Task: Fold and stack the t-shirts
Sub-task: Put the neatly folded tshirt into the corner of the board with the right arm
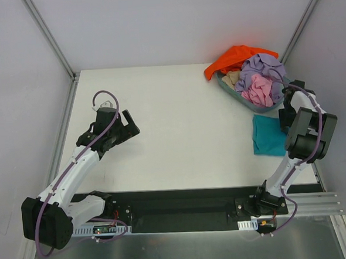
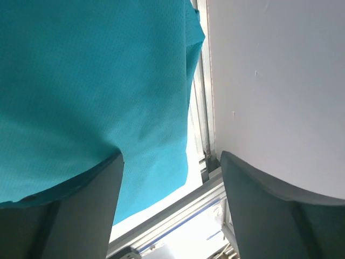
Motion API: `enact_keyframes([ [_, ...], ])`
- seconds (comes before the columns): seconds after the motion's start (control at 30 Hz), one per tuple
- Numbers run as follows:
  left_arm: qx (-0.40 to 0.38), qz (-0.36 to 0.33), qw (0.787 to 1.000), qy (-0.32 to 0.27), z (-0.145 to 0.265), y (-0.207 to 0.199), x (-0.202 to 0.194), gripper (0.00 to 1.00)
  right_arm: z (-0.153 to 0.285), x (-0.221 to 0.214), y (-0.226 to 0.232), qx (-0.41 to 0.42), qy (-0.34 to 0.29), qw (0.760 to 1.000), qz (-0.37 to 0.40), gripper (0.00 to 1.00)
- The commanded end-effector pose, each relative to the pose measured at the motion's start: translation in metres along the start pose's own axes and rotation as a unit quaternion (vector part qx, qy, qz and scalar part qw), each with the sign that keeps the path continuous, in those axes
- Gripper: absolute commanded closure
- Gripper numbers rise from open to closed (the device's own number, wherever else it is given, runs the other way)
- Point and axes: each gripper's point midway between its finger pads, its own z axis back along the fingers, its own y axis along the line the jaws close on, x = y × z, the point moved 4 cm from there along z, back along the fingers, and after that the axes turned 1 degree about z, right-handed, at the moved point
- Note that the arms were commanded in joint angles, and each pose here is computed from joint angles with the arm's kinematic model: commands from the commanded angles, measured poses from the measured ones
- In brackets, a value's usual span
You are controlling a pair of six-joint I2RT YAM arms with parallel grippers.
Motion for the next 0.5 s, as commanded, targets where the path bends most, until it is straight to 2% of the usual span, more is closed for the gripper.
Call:
enact_keyframes([
  [0.0, -0.024, 0.004, 1.0, -0.02, 0.01, -0.01, 0.014, 0.01, 0.041, 0.011, -0.007, 0.018, -0.062, 0.997, -0.036, 0.21],
  [0.07, -0.027, 0.003, 0.999, -0.026, 0.013, -0.011, 0.016, 0.01, 0.066, 0.014, -0.003, 0.025, -0.105, 0.993, -0.04, 0.01],
  [0.13, -0.03, 0.0, 0.999, -0.034, 0.017, -0.011, 0.018, 0.01, 0.096, 0.018, 0.0, 0.034, -0.165, 0.985, -0.046, 0.03],
  [0.2, -0.031, -0.001, 0.999, -0.04, 0.02, -0.012, 0.02, 0.01, 0.124, 0.021, 0.02, 0.051, -0.215, 0.975, -0.021, 0.03],
  [0.23, -0.033, -0.002, 0.999, -0.043, 0.021, -0.012, 0.022, 0.01, 0.146, 0.021, 0.02, 0.05, -0.26, 0.964, -0.026, 0.03],
  [0.3, -0.034, -0.002, 0.998, -0.048, 0.024, -0.012, 0.023, 0.01, 0.171, 0.02, 0.047, 0.079, -0.308, 0.948, 0.003, 0.03],
  [0.37, -0.034, -0.005, 0.998, -0.05, 0.025, -0.011, 0.023, 0.01, 0.205, 0.018, 0.064, 0.112, -0.377, 0.919, -0.003, 0.03],
  [0.4, -0.034, -0.006, 0.998, -0.052, 0.027, -0.011, 0.023, 0.01, 0.206, 0.014, 0.078, 0.141, -0.386, 0.912, -0.002, 0.03],
  [0.43, -0.031, -0.009, 0.998, -0.055, 0.028, -0.01, 0.024, 0.01, 0.223, 0.013, 0.08, 0.169, -0.425, 0.889, -0.019, 0.03],
  [0.47, -0.029, -0.013, 0.998, -0.057, 0.029, -0.008, 0.024, 0.01, 0.229, 0.01, 0.092, 0.211, -0.432, 0.876, -0.035, 0.03],
])
